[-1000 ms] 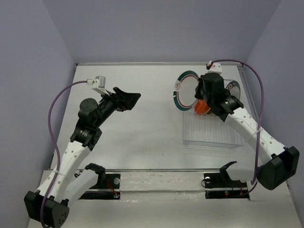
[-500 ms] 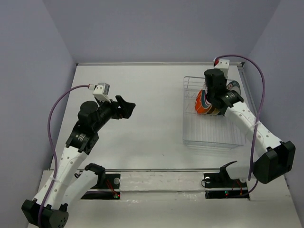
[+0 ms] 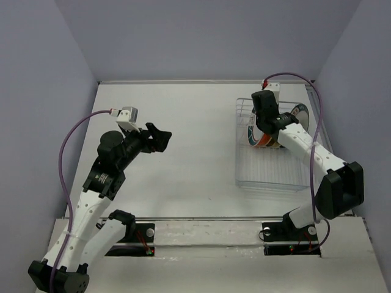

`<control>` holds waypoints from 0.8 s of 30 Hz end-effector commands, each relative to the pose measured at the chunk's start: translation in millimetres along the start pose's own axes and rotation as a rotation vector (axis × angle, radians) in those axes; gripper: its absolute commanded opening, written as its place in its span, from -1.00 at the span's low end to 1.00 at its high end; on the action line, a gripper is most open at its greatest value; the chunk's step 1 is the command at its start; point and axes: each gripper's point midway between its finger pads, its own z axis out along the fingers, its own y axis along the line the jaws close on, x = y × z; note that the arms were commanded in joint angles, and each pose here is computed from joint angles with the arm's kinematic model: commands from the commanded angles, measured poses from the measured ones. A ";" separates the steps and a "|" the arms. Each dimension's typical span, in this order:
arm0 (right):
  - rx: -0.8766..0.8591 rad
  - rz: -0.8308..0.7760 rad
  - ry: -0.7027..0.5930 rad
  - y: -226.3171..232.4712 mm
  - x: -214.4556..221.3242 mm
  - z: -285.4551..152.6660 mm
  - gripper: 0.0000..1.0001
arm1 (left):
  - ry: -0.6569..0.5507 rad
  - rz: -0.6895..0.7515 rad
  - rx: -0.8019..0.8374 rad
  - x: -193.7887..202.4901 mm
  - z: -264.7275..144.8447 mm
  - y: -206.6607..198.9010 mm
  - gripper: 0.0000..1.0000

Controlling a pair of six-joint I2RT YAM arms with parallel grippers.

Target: Load the plates into the dish rack

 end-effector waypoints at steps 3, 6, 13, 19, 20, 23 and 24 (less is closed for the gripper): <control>-0.099 0.082 -0.034 18.0 -21.6 -11.1 0.25 | -0.035 0.011 0.013 -9.8 -1.1 0.1 0.98; -0.135 0.113 -0.080 12.7 -41.0 -28.6 0.77 | -0.043 0.009 0.010 -12.0 -1.3 1.0 0.98; -0.280 0.246 -0.254 -17.3 -95.9 -105.9 0.99 | -0.075 0.012 0.018 -18.4 -5.0 -1.0 0.98; -0.624 0.279 -0.380 -3.4 -103.7 -175.4 0.99 | -0.175 0.029 0.045 -42.9 -18.8 -12.0 0.98; -0.674 0.283 -0.400 -1.0 -105.3 -185.7 0.99 | -0.196 0.033 0.051 -49.0 -22.2 -15.0 0.98; -0.940 0.296 -0.463 9.5 -107.1 -243.5 0.99 | -0.283 0.054 0.088 -78.4 -41.0 -32.1 0.98; -0.999 0.308 -0.519 2.0 -110.4 -266.6 0.99 | -0.303 0.061 0.095 -85.9 -45.9 -36.1 0.98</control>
